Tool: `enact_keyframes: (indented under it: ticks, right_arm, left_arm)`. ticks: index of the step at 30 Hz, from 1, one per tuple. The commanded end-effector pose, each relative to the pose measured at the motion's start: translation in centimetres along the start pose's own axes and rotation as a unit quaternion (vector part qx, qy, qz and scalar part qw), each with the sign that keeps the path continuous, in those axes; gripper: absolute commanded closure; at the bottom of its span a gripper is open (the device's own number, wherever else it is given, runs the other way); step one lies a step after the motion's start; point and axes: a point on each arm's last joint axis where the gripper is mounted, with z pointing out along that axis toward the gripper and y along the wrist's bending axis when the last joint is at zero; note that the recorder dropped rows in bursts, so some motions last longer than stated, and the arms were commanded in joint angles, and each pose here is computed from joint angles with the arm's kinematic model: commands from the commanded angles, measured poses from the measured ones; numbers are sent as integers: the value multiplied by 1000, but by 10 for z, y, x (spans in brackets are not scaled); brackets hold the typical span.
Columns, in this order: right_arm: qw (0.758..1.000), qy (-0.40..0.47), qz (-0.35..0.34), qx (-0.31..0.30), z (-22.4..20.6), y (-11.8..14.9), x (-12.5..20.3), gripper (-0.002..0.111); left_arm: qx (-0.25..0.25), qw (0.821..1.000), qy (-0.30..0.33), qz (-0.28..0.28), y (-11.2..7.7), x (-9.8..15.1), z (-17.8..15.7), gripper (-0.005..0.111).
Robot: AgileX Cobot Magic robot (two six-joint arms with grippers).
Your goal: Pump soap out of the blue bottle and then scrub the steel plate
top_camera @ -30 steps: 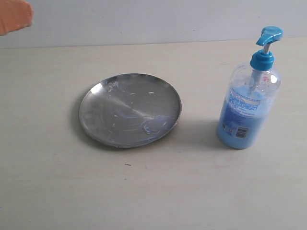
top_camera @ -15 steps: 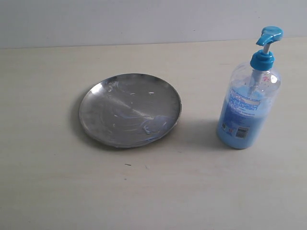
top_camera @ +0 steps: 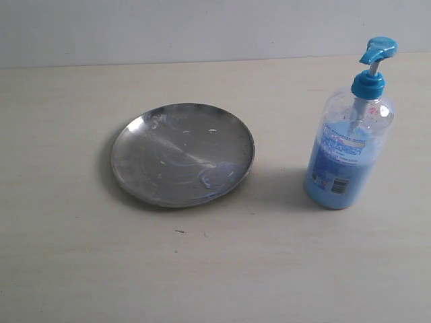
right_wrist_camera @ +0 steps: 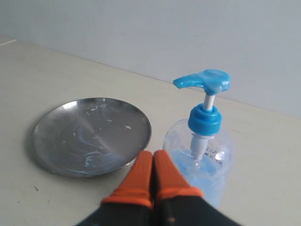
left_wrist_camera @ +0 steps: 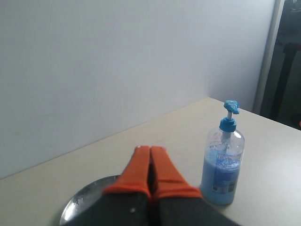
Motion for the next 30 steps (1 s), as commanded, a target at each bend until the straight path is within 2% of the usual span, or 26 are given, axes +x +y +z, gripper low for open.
enact_keyframes:
  ticks: [1,7,13,17,22,27,30]
  right_arm:
    - [1000,-7,-2,1,0,0,0,108]
    - [1000,-7,-2,1,0,0,0,108]
    - [1000,-7,-2,1,0,0,0,108]
    - [1000,-7,-3,1,0,0,0,108]
    - [1000,-7,-1,0,0,0,0,108]
    - [1000,-7,-1,0,0,0,0,108]
    - [1000,-7,-1,0,0,0,0,108]
  left_arm:
    - [-2,1000,2,4,0,2,0,107]
    - [-2,1000,2,4,0,2,0,107]
    - [-5,1000,-6,3,1,12,-3,107]
    - [-24,997,-66,6,2,22,-17,107]
    - [-110,990,-90,9,9,52,-30,107]
    - [-210,972,-102,13,15,77,-37,107]
    - [-246,964,-97,13,18,85,-37,107]
